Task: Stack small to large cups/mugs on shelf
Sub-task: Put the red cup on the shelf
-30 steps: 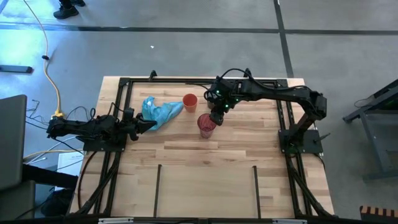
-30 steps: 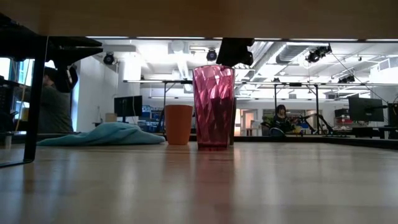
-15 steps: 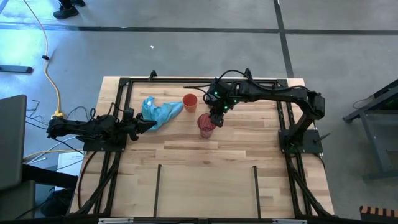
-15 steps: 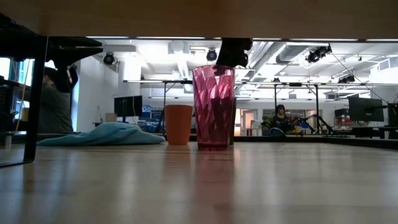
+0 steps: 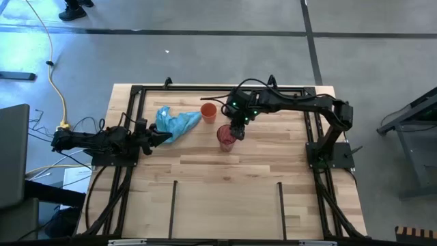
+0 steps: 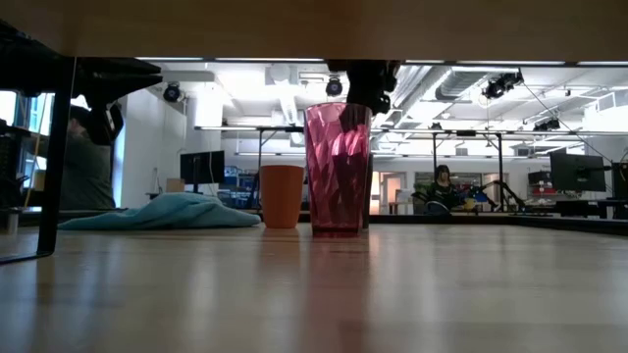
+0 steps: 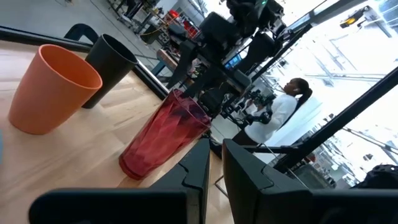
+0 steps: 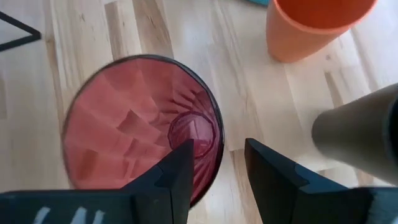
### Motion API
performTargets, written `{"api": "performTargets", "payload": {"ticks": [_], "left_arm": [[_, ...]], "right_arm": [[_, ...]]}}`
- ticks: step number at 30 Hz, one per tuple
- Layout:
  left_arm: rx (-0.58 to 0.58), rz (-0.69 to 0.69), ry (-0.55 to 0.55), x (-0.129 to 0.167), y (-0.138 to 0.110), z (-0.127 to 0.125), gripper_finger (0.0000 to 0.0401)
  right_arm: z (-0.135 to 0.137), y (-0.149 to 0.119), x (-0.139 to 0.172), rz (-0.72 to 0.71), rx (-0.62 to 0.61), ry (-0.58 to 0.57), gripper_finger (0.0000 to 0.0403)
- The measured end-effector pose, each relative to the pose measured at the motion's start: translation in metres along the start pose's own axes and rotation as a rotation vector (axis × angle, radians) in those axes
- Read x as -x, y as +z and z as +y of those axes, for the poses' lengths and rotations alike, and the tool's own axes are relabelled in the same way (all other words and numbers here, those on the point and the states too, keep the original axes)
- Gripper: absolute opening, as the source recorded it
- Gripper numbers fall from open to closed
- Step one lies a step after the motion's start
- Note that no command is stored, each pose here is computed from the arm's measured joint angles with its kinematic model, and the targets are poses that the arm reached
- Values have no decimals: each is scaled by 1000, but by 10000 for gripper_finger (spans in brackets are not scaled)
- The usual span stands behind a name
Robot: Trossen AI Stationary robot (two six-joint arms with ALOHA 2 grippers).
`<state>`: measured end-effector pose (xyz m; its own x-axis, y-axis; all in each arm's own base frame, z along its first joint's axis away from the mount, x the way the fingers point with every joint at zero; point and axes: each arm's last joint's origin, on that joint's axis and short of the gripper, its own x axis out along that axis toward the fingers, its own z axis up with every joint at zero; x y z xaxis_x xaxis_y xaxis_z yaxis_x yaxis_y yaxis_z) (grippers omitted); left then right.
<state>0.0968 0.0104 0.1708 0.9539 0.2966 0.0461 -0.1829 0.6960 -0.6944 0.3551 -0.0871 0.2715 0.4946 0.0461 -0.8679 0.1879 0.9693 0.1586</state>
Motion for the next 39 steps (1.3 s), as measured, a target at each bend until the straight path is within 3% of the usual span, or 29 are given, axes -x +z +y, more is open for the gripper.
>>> {"api": "performTargets", "payload": {"ticks": [10, 19, 29, 39], "left_arm": [[0, 0, 0, 0, 0, 0, 35], [0, 0, 0, 0, 0, 0, 35], [1, 0, -1, 0, 0, 0, 35], [1, 1, -1, 0, 0, 0, 35]], "right_arm": [[1, 0, -9, 17, -22, -8, 118], [0, 0, -9, 17, -25, -14, 8], [2, 0, 6, -11, -79, -12, 2], [10, -21, 65, 6, -141, -16, 1]]}}
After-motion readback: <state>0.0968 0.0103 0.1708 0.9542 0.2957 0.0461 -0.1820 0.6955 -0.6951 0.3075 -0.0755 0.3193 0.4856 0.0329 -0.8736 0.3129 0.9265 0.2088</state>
